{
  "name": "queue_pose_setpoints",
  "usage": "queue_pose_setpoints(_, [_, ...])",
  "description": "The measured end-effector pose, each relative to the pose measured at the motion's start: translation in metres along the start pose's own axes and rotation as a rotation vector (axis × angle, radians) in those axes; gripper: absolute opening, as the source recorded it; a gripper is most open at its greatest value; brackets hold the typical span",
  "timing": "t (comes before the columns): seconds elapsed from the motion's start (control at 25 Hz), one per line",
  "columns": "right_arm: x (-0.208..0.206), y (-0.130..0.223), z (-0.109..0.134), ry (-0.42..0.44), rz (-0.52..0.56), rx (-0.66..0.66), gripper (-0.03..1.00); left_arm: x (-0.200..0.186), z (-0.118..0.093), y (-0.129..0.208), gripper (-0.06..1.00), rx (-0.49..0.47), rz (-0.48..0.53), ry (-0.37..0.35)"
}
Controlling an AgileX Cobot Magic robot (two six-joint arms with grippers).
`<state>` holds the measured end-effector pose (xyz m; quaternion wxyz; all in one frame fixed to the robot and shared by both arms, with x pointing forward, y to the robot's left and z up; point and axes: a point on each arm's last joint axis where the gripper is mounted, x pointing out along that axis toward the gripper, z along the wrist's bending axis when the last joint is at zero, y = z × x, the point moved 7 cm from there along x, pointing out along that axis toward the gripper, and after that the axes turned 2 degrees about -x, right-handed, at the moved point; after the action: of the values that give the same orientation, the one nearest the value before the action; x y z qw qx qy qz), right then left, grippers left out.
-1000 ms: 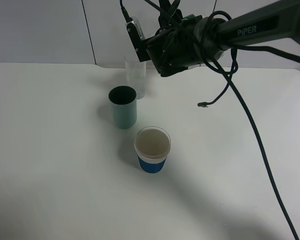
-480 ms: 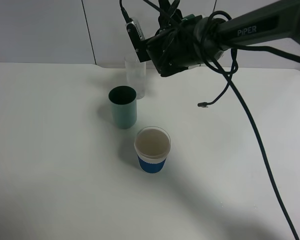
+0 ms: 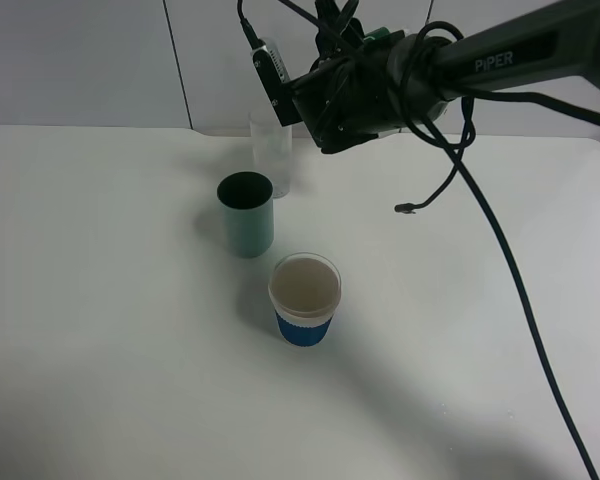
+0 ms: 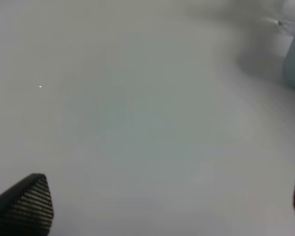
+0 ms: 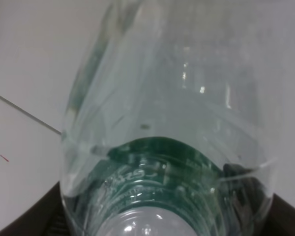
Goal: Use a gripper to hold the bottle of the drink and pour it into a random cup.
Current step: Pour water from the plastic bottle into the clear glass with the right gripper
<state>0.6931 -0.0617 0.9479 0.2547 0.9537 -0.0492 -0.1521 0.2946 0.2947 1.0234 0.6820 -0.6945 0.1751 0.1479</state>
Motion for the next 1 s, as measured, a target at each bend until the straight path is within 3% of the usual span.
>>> queue_pose_setpoints(1.0, [0.0000,0.0000,0.0000,0.000,0.000,-0.031,0.56,0.0000,0.0000,0.0000,0.99,0.000,0.000,0.000])
